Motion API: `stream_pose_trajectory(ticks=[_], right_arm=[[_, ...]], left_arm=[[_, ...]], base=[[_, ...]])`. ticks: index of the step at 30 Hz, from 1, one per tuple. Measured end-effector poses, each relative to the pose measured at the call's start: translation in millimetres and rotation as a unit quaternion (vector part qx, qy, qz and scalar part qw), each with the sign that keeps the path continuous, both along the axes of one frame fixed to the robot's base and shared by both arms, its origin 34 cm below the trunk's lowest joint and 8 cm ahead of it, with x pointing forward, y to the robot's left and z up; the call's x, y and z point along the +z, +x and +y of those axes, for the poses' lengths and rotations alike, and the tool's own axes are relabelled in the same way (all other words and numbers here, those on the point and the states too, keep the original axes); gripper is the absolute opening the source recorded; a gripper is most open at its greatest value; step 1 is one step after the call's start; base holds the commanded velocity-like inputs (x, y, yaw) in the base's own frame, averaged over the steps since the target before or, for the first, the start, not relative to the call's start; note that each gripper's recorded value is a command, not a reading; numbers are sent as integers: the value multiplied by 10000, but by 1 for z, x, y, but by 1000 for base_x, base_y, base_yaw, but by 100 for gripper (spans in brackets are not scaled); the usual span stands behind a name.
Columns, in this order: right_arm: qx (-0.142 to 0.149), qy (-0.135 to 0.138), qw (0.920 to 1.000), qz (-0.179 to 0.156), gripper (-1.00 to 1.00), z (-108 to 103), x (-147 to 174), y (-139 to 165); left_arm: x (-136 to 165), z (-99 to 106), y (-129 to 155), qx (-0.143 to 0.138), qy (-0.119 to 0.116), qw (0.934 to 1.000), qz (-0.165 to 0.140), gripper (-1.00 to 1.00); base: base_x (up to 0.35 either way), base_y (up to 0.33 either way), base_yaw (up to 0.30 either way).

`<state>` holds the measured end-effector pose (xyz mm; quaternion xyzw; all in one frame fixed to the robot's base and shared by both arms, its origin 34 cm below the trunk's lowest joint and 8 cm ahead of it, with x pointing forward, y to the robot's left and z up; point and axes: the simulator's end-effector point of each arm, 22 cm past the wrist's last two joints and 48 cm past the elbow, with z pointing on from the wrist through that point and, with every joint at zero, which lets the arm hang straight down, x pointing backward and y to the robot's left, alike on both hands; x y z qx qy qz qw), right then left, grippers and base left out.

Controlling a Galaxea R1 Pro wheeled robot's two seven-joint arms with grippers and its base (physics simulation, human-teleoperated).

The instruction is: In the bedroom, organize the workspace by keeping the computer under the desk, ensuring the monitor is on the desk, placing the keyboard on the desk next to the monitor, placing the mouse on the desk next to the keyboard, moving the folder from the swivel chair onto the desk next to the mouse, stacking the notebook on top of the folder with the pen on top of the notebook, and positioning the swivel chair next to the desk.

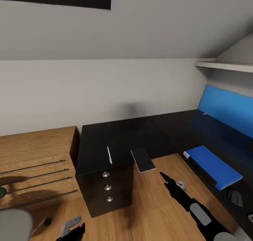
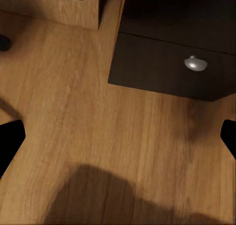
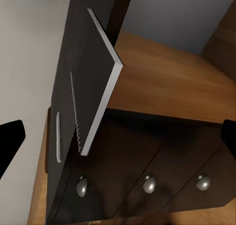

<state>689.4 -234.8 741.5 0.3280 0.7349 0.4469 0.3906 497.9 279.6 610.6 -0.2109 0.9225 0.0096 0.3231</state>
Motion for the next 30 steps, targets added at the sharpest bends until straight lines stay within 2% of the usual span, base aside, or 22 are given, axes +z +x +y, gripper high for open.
stream_pose_trajectory(ticks=[3, 9, 14, 23, 30], right_arm=[[6, 7, 10000, -3, 100, 2, -5, 0], [39, 73, 10000, -19, 100, 12, -13, 0], [62, 111, 9999, -44, 100, 17, -20, 0], [212, 393, 9979, -461, 100, 27, -3, 2], [235, 439, 9974, -522, 100, 29, 0, 1]], left_arm=[[0, 2, 5, 11, 0, 10000, -21, 100], [-21, 11, -9, 141, 31, 9998, 132, 100], [-33, 14, -14, 203, 69, 9997, 116, 100], [-39, 17, -16, 248, 106, 9996, 117, 100], [-48, 17, -26, 249, 93, 9993, 244, 100]], base=[[0, 0, 0], [0, 0, 0], [0, 0, 0], [0, 0, 0], [0, 0, 0]])
